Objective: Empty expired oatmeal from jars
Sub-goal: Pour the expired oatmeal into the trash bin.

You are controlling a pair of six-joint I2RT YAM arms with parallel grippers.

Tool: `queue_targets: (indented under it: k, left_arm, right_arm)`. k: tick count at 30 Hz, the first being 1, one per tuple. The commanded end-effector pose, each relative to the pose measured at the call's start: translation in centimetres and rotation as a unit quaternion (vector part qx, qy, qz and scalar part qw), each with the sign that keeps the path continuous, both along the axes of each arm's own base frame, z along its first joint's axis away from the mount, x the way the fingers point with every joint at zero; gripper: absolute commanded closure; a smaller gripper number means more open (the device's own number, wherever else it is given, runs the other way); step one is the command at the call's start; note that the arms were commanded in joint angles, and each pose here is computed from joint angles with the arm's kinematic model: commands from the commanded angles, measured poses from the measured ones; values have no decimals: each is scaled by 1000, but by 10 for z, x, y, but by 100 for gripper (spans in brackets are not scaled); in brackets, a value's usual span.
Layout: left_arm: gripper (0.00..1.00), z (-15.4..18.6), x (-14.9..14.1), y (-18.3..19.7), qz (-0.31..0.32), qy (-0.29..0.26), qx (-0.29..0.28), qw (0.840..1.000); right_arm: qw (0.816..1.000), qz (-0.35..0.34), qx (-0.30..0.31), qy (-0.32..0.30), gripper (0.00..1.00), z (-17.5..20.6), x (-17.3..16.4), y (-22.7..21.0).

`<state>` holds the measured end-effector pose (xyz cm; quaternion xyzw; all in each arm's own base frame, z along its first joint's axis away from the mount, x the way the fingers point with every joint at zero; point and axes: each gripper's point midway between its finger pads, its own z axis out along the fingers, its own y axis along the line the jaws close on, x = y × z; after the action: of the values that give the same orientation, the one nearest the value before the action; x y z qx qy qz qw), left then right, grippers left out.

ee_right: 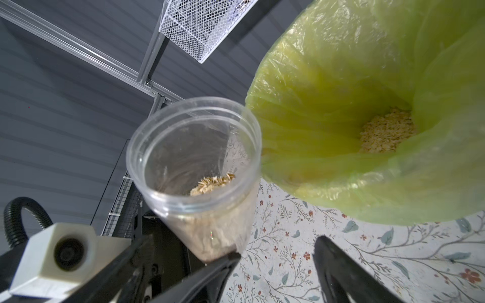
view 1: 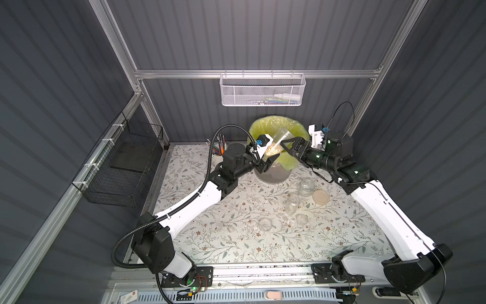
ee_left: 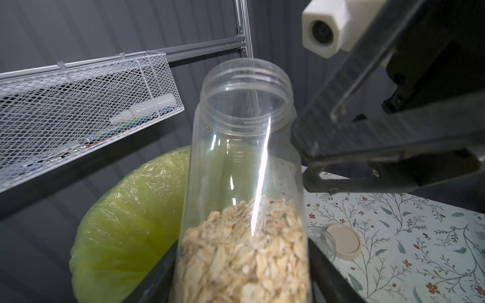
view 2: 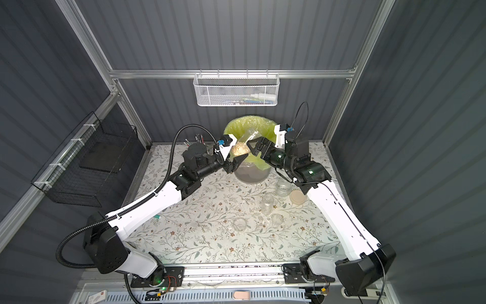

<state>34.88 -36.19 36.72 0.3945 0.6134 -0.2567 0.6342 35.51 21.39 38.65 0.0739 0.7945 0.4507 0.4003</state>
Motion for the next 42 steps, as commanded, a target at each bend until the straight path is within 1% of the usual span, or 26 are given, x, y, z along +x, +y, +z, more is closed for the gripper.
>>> queue_targets:
  k: [1, 4, 8, 13, 15, 18, 22, 27, 28, 29, 31, 32, 38, 40, 41, 42]
  left_arm:
    - [97, 22, 1, -5, -11, -30, -8, 999]
    - [97, 25, 3, -7, -12, -33, -10, 999]
    - [97, 27, 6, -11, -15, -35, -12, 999]
    - [97, 18, 12, -13, -9, -34, -3, 999]
    - [97, 33, 13, -14, -9, -46, -12, 999]
    - [97, 32, 15, -16, -11, -48, -12, 999]
    - [96, 32, 19, -17, -7, -50, -14, 999]
    - [96, 33, 20, -19, -11, -53, -15, 998]
    - [93, 33, 20, -18, -9, -54, -16, 998]
    - [88, 33, 21, -17, -5, -56, -17, 998]
    - [70, 35, 22, -14, 6, -58, -26, 998]
    - [63, 35, 23, -12, 11, -60, -29, 998]
    - [29, 36, 27, -8, 29, -57, -33, 997]
    - [15, 23, 27, -5, 37, -49, -26, 998]
    - [11, 22, 28, -3, 41, -49, -28, 998]
    - [9, 22, 28, -2, 44, -48, -29, 997]
  right_arm:
    - [999, 15, 40, -31, 4, 29, 9, 9]
    - [999, 12, 46, -16, 4, 23, 24, 12]
    - [998, 10, 64, -18, 5, 24, 37, 15]
    - [997, 9, 72, -16, 7, 24, 48, 18]
    - [997, 11, 72, -12, 9, 22, 51, 20]
    - [997, 9, 73, -11, 13, 19, 55, 20]
    - [997, 14, 76, 0, 16, 12, 57, 23]
    - [997, 0, 75, 4, 28, 6, 63, 20]
    - [997, -2, 75, 3, 30, 6, 65, 20]
    - [997, -4, 76, 5, 32, 5, 67, 19]
    - [997, -8, 80, 9, 35, 3, 72, 19]
    - [996, -10, 83, 12, 36, 2, 74, 19]
    - [994, -18, 106, 26, 43, 6, 85, 21]
    - [993, -23, 117, 26, 45, 12, 87, 20]
    - [992, -27, 118, 27, 46, 13, 88, 19]
    - [992, -35, 117, 32, 47, 12, 91, 18]
